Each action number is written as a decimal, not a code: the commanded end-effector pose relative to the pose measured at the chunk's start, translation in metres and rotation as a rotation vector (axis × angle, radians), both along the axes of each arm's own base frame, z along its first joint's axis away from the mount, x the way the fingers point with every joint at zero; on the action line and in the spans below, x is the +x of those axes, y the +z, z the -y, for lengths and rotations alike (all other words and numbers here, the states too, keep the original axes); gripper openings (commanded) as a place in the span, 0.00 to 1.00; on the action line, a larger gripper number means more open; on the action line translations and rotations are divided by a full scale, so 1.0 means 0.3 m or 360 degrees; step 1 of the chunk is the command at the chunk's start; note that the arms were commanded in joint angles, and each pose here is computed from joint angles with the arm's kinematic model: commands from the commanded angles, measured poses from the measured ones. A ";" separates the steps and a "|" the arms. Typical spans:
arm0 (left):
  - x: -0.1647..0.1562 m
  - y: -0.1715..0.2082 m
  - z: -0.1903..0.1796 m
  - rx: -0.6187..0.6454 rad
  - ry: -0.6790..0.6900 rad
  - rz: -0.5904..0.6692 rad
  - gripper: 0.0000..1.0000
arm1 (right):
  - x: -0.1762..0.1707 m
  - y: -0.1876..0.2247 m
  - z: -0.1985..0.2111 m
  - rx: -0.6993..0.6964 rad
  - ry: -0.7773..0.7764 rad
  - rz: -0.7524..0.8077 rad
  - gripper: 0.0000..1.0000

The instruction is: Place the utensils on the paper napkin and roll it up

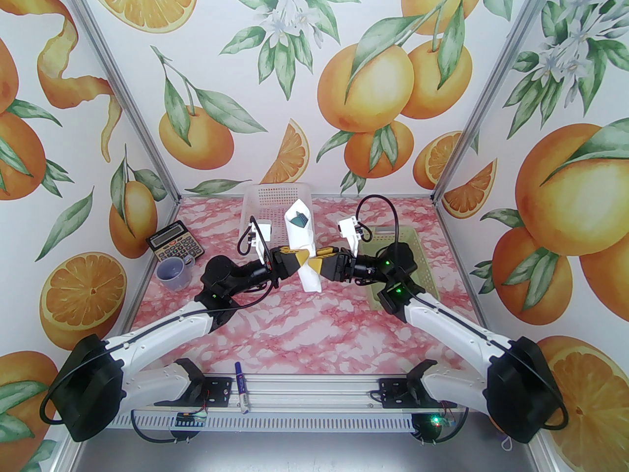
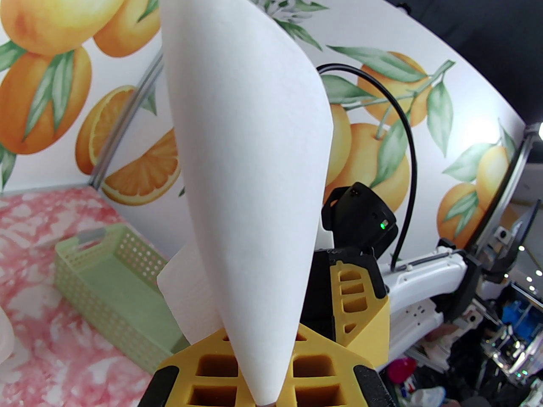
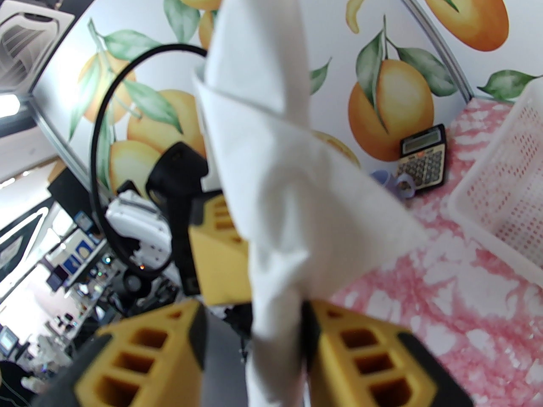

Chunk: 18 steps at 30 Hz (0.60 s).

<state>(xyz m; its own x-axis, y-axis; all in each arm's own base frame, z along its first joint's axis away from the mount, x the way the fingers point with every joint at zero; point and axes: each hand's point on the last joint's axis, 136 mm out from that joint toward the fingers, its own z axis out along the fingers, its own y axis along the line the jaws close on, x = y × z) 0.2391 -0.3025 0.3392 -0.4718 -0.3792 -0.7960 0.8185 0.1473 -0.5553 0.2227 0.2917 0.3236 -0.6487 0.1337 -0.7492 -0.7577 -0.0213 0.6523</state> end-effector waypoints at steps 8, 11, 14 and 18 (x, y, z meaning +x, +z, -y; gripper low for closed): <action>0.006 0.079 0.008 -0.0059 -0.0020 0.0082 0.00 | -0.030 -0.044 -0.009 -0.0061 0.0069 0.0012 0.35; 0.010 0.064 0.013 -0.0040 -0.0025 0.0074 0.00 | -0.029 -0.040 -0.011 -0.0061 0.0073 0.0012 0.32; 0.008 0.055 0.021 -0.0026 -0.0046 0.0070 0.00 | -0.028 -0.036 -0.013 -0.0063 0.0078 0.0012 0.28; 0.003 0.046 0.036 -0.0007 -0.0095 0.0066 0.00 | -0.025 -0.032 -0.014 -0.0071 0.0076 0.0015 0.21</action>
